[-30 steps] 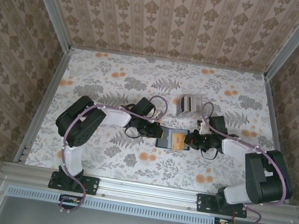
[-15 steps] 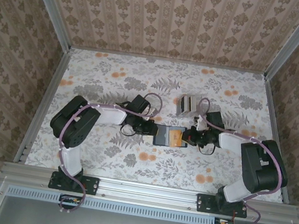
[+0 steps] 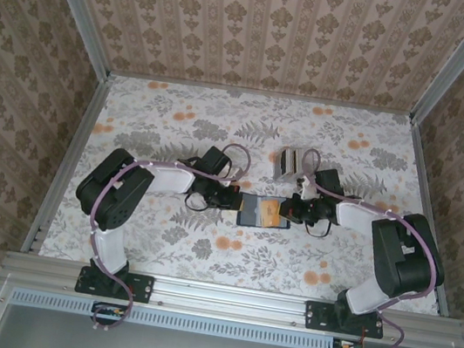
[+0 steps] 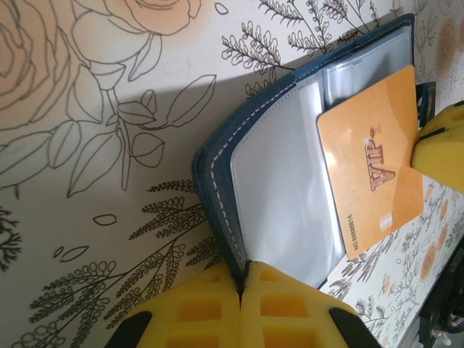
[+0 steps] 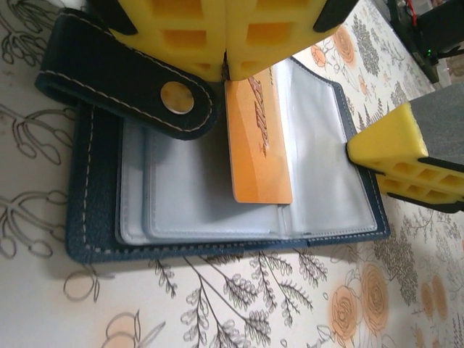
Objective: Put the credit cards into the card holder
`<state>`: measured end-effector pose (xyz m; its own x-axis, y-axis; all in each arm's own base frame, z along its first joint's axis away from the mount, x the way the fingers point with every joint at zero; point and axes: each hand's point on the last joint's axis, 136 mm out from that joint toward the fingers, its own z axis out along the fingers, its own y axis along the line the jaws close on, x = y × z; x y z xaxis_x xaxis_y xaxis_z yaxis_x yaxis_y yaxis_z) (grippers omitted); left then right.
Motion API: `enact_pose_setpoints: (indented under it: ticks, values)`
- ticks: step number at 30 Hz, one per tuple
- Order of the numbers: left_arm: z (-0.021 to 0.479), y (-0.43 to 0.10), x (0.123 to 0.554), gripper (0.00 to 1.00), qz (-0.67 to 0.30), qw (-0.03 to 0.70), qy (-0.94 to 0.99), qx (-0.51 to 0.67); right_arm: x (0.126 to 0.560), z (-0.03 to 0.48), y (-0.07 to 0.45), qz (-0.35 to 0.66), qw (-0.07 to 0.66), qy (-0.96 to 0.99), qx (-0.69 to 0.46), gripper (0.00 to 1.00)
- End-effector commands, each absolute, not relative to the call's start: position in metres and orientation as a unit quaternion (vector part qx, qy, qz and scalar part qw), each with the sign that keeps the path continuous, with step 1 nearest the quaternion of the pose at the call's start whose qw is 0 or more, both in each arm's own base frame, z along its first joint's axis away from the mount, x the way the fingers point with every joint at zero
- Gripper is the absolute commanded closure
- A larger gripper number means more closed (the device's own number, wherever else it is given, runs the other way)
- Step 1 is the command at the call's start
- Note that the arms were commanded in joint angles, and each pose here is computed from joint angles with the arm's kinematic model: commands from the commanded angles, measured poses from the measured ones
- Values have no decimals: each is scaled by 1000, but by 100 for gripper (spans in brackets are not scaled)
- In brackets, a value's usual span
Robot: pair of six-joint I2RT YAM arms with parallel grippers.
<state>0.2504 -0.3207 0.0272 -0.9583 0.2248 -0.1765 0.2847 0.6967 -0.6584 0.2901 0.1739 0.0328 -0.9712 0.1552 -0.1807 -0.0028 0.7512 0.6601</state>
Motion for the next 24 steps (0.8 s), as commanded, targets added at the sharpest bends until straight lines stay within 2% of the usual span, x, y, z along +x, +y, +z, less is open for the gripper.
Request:
enact_pose_setpoints:
  ticks: [1, 12, 15, 24]
  values:
    - [20, -317, 242, 100, -348, 21, 924, 155, 296, 33, 169, 327, 124, 936, 32, 100]
    - [21, -314, 239, 100, -347, 20, 925, 154, 297, 32, 172, 323, 124, 938, 31, 100]
    - [17, -313, 239, 100, -347, 21, 926, 150, 290, 26, 174, 306, 100, 947, 14, 100]
    - [17, -315, 237, 100, -350, 27, 924, 152, 288, 15, 201, 316, 98, 944, 7, 100]
